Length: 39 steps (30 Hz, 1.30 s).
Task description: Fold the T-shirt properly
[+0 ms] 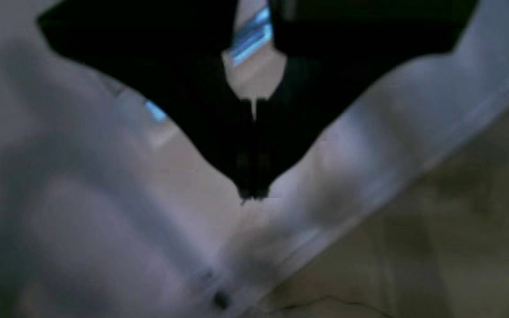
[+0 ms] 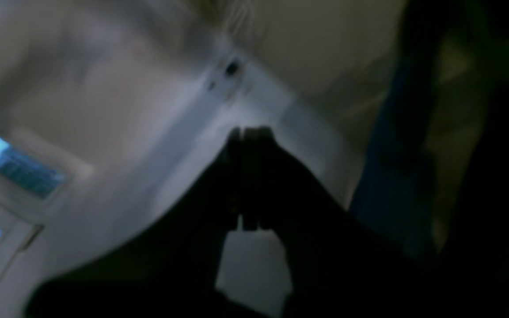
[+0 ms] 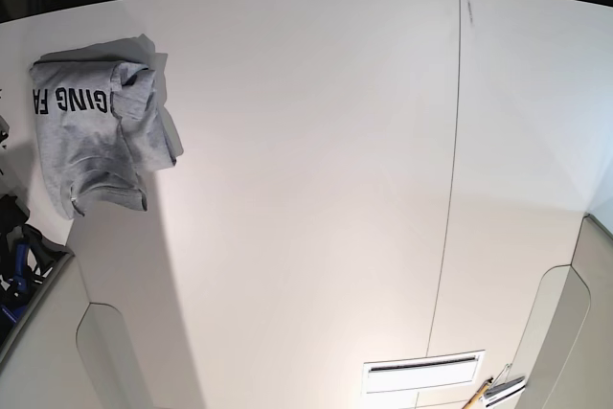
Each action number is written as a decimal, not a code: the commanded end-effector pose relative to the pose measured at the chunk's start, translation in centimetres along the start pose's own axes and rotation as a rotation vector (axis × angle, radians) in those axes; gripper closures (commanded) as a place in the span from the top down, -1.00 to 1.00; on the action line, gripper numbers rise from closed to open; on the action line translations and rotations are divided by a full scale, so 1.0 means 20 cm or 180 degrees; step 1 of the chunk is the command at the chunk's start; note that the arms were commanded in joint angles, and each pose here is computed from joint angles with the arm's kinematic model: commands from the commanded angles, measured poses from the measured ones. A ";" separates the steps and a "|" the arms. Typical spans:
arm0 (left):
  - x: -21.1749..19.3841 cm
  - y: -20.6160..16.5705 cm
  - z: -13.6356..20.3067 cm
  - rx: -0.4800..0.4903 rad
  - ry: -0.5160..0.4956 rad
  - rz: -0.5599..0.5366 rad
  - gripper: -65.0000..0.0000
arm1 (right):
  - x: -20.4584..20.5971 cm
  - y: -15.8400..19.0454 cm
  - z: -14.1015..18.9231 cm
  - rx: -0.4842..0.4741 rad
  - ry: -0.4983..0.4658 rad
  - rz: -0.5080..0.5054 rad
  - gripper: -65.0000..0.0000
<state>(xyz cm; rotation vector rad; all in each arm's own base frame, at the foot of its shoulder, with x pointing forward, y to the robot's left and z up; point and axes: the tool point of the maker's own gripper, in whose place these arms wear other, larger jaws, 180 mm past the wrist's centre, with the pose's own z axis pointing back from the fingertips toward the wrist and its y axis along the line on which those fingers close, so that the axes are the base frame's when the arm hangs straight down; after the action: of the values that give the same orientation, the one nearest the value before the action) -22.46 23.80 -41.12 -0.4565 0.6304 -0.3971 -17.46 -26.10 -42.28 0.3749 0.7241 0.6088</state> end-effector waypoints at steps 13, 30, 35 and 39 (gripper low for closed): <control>0.12 0.43 -0.46 0.0521 0.0231 -0.0161 -1.00 | -0.04 -0.24 -0.57 -0.0222 0.0716 0.0355 -1.00; 1.45 0.61 -0.21 0.1365 -0.1562 -0.0457 -1.00 | 0.85 -0.73 -0.25 -0.1566 -0.1315 -0.0418 -1.00; 1.60 0.60 -0.17 0.1610 -0.1890 -0.0075 -1.00 | 1.07 -0.74 -0.14 -0.1208 -0.1950 -0.1387 -1.00; 1.68 0.53 -0.17 0.1499 -0.2071 0.0046 -1.00 | 1.26 -0.67 -0.11 -0.0888 -0.2320 -0.1838 -1.00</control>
<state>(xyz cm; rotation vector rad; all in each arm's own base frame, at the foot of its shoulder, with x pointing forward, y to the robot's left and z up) 1.95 15.45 -64.78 -0.1058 -0.0794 -0.3438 0.56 -19.41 -63.35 0.1061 0.0330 0.0007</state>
